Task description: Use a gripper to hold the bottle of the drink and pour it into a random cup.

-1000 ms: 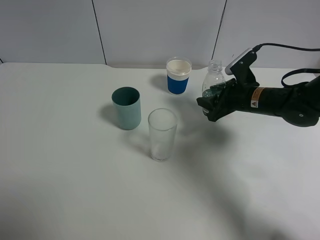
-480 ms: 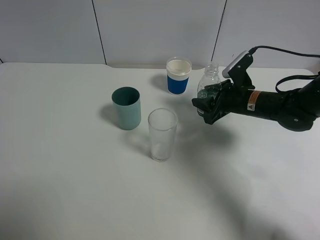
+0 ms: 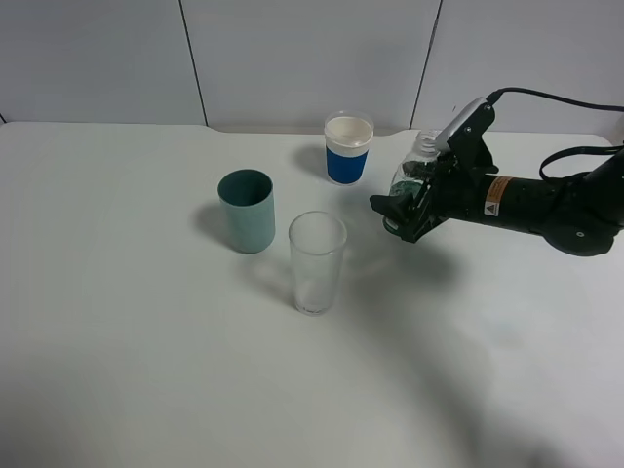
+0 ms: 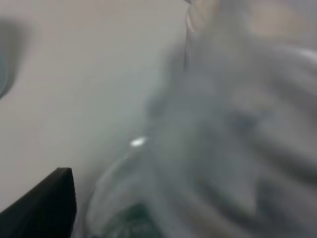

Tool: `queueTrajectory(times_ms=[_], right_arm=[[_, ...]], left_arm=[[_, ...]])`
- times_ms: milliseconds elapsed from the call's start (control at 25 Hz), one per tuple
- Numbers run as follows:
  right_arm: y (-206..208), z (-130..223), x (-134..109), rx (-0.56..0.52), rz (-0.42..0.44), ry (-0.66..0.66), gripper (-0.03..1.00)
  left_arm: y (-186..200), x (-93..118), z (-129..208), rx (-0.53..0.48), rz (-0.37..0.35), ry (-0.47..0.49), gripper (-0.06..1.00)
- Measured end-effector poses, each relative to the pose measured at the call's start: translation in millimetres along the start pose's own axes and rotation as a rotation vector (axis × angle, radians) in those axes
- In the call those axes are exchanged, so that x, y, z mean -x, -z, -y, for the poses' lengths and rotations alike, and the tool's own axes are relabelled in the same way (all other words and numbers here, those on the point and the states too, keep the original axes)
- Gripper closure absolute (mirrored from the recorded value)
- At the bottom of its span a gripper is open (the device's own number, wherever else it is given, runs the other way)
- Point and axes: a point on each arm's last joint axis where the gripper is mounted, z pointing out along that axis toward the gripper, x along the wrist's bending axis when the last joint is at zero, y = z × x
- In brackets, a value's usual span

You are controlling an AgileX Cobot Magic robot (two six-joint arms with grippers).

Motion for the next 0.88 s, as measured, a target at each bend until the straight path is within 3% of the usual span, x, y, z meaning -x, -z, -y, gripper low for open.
queueTrajectory(times_ms=[560, 880], right_arm=[[6, -20, 1, 0.08, -0.004, 0.027, 0.23], [24, -48, 3, 0.044, 0.002, -0.008, 0.23]], left_arm=[[0, 0, 0, 0.0, 0.0, 0.0, -0.05], [0, 0, 0, 0.0, 0.0, 0.0, -0.05]])
